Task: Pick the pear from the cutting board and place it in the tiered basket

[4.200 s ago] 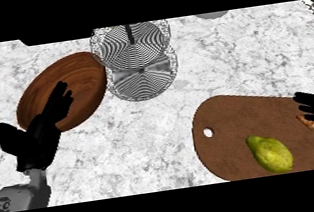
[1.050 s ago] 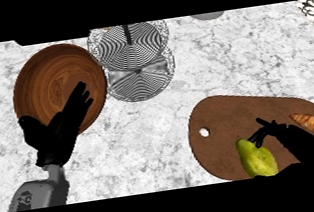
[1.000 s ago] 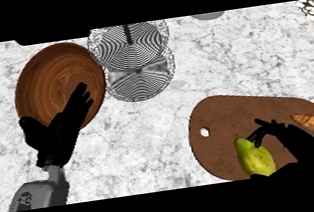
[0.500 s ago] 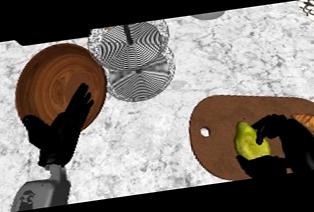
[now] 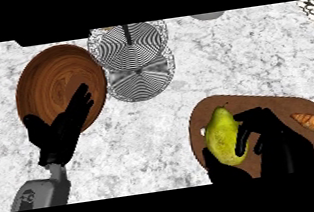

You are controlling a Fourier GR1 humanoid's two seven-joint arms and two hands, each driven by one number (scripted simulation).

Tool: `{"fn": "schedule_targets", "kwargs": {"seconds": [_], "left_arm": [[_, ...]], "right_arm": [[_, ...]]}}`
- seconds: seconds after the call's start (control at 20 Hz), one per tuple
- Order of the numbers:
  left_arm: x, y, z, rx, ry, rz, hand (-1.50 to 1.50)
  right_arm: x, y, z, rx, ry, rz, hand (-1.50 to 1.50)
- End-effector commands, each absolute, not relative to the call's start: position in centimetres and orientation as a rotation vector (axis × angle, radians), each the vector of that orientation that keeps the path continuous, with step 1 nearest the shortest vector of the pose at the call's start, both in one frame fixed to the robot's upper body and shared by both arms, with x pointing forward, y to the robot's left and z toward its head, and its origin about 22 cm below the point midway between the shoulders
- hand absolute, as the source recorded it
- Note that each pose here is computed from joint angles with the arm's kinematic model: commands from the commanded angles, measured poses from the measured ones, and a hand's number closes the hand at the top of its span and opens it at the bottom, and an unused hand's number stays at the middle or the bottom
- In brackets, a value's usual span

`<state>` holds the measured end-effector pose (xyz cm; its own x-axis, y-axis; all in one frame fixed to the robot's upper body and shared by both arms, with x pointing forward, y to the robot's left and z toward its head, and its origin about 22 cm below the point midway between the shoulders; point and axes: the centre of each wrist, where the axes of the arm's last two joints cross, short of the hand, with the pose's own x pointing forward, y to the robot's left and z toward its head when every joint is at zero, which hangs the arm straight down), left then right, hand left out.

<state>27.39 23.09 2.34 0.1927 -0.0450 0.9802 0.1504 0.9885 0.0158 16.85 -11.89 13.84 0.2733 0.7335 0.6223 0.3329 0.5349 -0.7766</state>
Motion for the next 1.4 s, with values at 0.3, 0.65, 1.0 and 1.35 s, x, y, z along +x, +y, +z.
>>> {"fn": "schedule_targets", "kwargs": {"seconds": [0.3, 0.65, 1.0, 1.35], "left_arm": [[28.1, 22.4, 2.6, -0.107, -1.374, -0.135, 0.00], [28.6, 22.4, 3.3, -0.133, -1.399, -0.167, 0.00], [28.6, 22.0, 3.0, -0.144, -1.387, -0.207, 0.00], [28.8, 21.1, 2.2, -0.165, -1.385, -0.205, 0.00]], "right_arm": [[14.3, -7.4, 20.0, -1.237, -1.410, 0.266, 1.50], [18.9, -6.2, 21.6, -1.301, -1.374, 0.337, 1.50], [24.1, -5.6, 25.4, -1.272, -1.341, 0.248, 1.50], [30.6, -4.2, 29.9, -1.249, -1.314, 0.199, 1.50]]}}
